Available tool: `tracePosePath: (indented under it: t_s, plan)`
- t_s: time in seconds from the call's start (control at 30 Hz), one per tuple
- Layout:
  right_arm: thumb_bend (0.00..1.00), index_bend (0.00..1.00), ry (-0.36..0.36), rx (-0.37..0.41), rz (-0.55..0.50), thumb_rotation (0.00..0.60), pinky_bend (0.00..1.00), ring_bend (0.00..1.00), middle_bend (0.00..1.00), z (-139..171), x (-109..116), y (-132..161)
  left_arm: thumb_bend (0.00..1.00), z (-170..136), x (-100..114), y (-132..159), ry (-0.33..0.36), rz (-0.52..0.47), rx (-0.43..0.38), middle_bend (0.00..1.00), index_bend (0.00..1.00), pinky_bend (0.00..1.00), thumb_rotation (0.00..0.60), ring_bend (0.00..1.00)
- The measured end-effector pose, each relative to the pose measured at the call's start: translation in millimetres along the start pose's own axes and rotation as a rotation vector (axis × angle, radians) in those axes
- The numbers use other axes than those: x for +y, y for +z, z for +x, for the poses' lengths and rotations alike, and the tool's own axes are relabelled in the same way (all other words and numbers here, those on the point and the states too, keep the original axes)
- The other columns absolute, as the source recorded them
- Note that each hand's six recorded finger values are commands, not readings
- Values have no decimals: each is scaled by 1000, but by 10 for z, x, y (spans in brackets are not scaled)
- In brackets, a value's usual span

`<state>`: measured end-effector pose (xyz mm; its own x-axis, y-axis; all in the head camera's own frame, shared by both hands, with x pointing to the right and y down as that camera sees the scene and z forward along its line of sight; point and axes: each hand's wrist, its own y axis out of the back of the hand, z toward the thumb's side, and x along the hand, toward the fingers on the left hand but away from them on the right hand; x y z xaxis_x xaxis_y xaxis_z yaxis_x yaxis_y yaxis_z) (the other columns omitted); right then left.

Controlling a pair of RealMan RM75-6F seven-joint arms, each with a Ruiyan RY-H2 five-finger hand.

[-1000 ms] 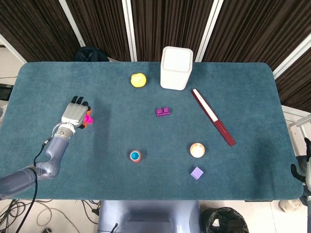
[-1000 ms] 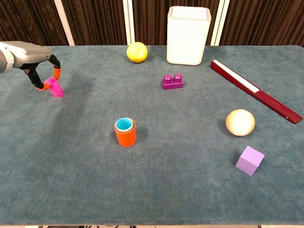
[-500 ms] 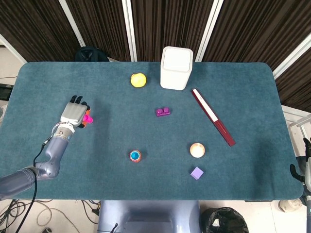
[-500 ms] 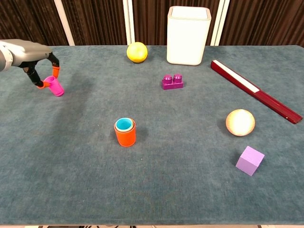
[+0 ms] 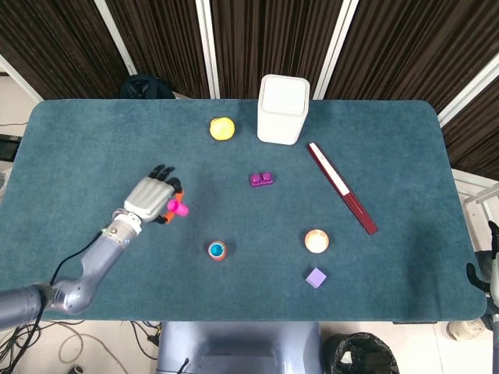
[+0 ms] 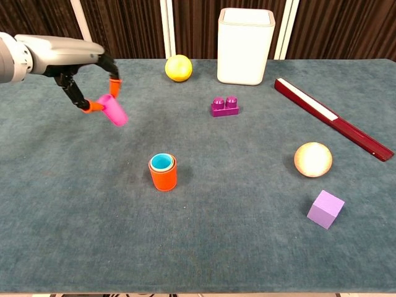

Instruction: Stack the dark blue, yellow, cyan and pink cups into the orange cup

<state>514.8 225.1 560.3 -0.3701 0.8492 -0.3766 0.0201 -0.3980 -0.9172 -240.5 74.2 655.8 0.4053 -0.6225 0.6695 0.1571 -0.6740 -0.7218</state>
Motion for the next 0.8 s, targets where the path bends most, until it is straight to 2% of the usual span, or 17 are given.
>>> tracePosePath:
  t_s: [0.2,0.33,0.5,0.8]
  plan:
    - [420,36,-7,2,-2,600,24,36,0,6,27,-4,364,-227,10,443,-58,-31,-130,247,491,0,600,0]
    - [420,36,-8,0,-4,600,24,36,0,7,39,-12,364,-307,-21,627,-78,-7,-192,247,491,0,600,0]
    - [420,36,-18,-7,-10,600,24,36,0,5,70,-35,364,-345,-62,765,-95,-14,-229,247,491,0,600,0]
    - [419,36,-25,-12,-18,600,24,36,0,5,98,-52,364,-316,-68,844,-79,1,-245,246,491,0,600,0]
